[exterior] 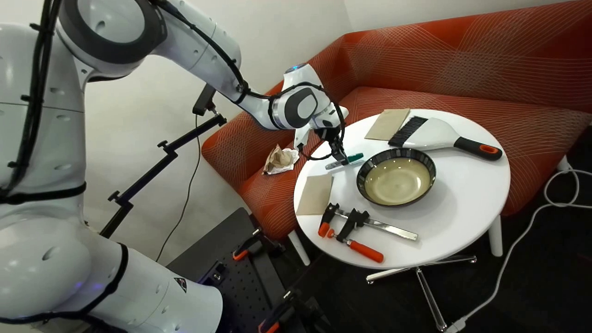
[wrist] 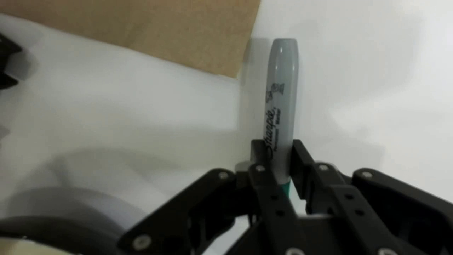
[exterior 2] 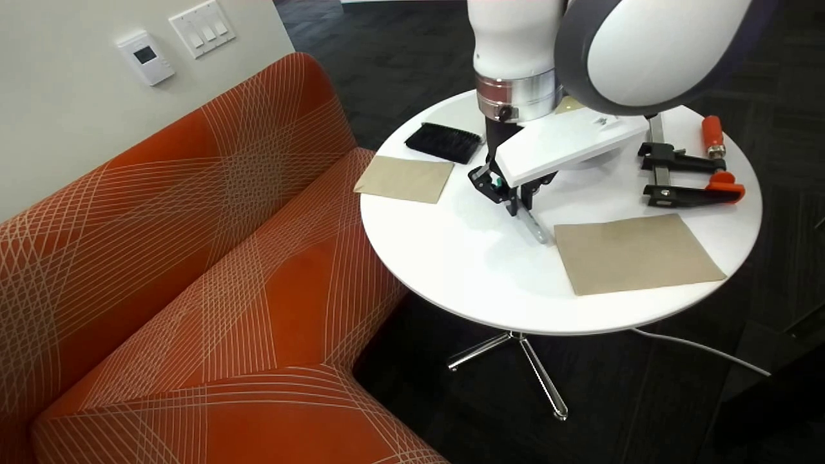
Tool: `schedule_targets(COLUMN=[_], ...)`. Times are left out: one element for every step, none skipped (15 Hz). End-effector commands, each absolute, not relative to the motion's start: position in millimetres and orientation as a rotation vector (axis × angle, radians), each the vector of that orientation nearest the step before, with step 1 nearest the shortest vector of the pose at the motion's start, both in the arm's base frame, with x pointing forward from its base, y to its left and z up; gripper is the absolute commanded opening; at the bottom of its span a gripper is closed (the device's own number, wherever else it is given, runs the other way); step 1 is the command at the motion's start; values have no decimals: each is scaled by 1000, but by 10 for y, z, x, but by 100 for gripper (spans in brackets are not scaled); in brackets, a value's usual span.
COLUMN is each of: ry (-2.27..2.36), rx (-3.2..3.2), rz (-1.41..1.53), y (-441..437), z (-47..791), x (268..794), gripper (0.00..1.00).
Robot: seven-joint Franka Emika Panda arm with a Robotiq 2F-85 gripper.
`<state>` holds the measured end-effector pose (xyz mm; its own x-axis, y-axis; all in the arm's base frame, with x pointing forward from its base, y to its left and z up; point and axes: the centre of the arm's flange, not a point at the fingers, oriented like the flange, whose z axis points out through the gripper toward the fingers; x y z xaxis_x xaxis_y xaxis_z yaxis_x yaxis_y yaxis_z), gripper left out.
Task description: Pick up the pen from the table and put it in the bowl.
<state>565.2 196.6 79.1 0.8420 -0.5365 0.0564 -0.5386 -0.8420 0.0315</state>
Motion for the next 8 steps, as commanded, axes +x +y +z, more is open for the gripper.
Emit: schedule_targets(ry=[-908,-928,-946,-968,-996,-1025,-1047,-1071], rx=[2938,2921,2908,2884,2864,2840,2810,2783], rz=[128,163,198,240,269,299,328,347], y=[1948,1906,1867,1787,1697,1594,1500,1399], z=[1398,1548,1678,1801,1903,1989,2062,2121], x=[5408,5380,5364,5364,5377,5398,5421,5457], gripper=[5,5,5,5,5,5,5,5])
